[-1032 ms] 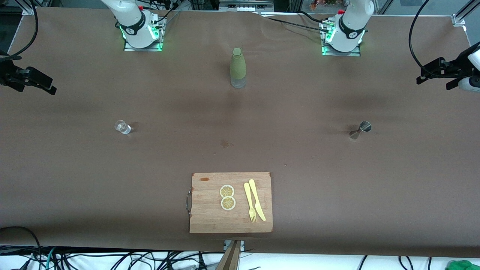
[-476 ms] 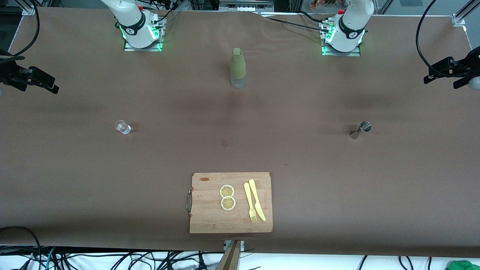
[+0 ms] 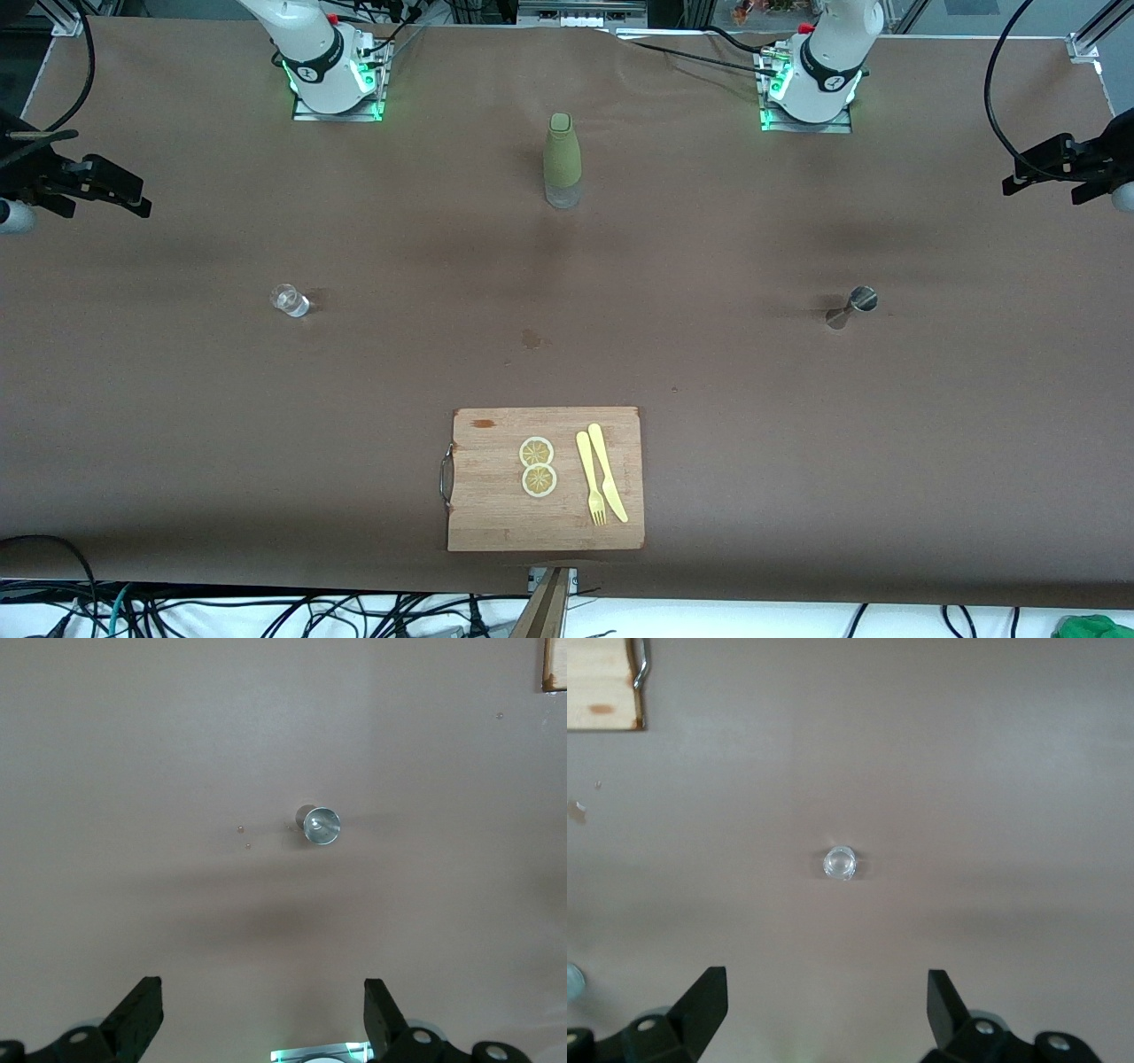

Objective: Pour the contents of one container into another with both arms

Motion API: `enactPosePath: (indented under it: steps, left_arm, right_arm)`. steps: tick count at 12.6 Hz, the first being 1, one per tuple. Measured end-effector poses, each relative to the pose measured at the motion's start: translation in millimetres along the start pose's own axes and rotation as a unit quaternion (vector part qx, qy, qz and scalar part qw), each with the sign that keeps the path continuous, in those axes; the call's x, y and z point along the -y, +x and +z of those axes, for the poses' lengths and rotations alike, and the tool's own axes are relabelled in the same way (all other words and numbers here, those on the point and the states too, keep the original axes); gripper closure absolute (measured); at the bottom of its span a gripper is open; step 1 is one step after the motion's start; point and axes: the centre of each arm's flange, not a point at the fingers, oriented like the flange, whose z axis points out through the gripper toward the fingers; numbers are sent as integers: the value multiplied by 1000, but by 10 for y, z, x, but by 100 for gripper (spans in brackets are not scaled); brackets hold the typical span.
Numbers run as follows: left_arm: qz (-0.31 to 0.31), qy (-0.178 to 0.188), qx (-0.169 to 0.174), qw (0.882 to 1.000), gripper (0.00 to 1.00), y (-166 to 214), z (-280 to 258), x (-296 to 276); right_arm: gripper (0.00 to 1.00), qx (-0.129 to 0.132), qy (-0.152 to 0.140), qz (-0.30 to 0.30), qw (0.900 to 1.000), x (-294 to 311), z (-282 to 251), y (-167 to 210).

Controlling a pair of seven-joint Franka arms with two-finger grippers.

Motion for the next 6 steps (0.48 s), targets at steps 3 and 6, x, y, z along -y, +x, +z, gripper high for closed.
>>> enactPosePath:
  steps: [3, 6]
  left_arm:
    - [7, -1, 0, 1000, 0, -8, 1, 39]
    - [26, -5, -3, 1000, 0, -1, 27, 164]
  right_arm:
    - [0, 0, 0, -41, 999, -1, -1, -1]
    - [0, 4, 1, -81, 997, -1, 5, -11]
